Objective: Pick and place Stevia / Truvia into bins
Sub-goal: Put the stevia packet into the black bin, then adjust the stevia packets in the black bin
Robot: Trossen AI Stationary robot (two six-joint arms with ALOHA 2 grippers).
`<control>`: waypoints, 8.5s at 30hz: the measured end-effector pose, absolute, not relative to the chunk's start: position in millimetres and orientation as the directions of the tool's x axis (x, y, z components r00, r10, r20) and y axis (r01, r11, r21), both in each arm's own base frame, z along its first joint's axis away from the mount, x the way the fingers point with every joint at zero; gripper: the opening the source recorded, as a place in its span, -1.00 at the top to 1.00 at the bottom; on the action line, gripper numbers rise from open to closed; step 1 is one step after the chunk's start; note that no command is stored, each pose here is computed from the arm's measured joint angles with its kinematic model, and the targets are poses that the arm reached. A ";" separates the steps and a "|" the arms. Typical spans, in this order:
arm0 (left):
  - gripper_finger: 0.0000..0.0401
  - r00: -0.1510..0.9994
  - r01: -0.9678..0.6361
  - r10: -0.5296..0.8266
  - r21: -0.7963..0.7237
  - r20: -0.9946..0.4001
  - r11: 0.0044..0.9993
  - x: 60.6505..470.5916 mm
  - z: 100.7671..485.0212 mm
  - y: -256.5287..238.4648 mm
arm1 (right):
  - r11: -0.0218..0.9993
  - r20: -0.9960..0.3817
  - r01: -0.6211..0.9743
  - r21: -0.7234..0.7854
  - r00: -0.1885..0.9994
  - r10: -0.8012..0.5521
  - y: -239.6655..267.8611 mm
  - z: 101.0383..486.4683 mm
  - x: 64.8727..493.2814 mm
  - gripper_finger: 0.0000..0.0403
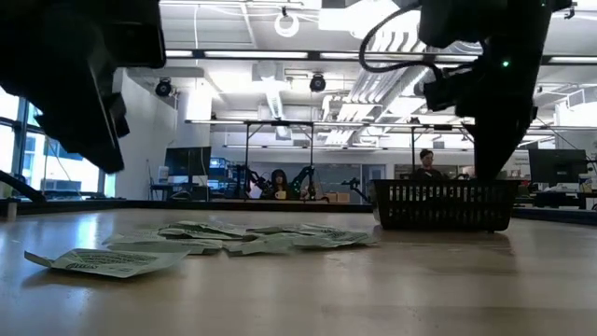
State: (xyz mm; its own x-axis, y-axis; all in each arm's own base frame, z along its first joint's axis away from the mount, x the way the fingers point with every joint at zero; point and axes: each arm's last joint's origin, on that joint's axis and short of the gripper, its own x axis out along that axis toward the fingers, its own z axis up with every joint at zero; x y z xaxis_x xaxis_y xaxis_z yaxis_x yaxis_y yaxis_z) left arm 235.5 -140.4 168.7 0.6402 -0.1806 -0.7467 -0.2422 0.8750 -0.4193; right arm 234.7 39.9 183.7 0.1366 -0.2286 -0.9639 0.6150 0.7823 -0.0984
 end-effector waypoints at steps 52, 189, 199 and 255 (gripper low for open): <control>0.89 0.730 0.057 -0.033 0.014 -0.682 0.998 393.6 263.4 -33.9 | 0.704 -0.764 0.695 -0.148 0.371 -0.527 54.1 272.1 130.0 -0.29; 0.27 0.353 -0.604 0.305 0.033 -0.884 0.796 321.9 118.5 -82.5 | 0.742 -0.924 0.640 -0.197 0.130 -0.358 34.2 228.9 217.3 -0.31; 0.83 0.506 -0.403 0.277 0.059 -0.817 0.913 375.4 170.0 -38.8 | 0.671 -0.843 0.742 -0.022 0.346 -0.411 57.3 257.8 191.9 -0.31; 0.13 0.447 -0.313 0.048 -0.106 -0.893 0.944 342.8 231.8 -38.1 | 0.841 -0.976 0.518 -0.156 0.051 -0.213 45.2 193.4 243.0 0.53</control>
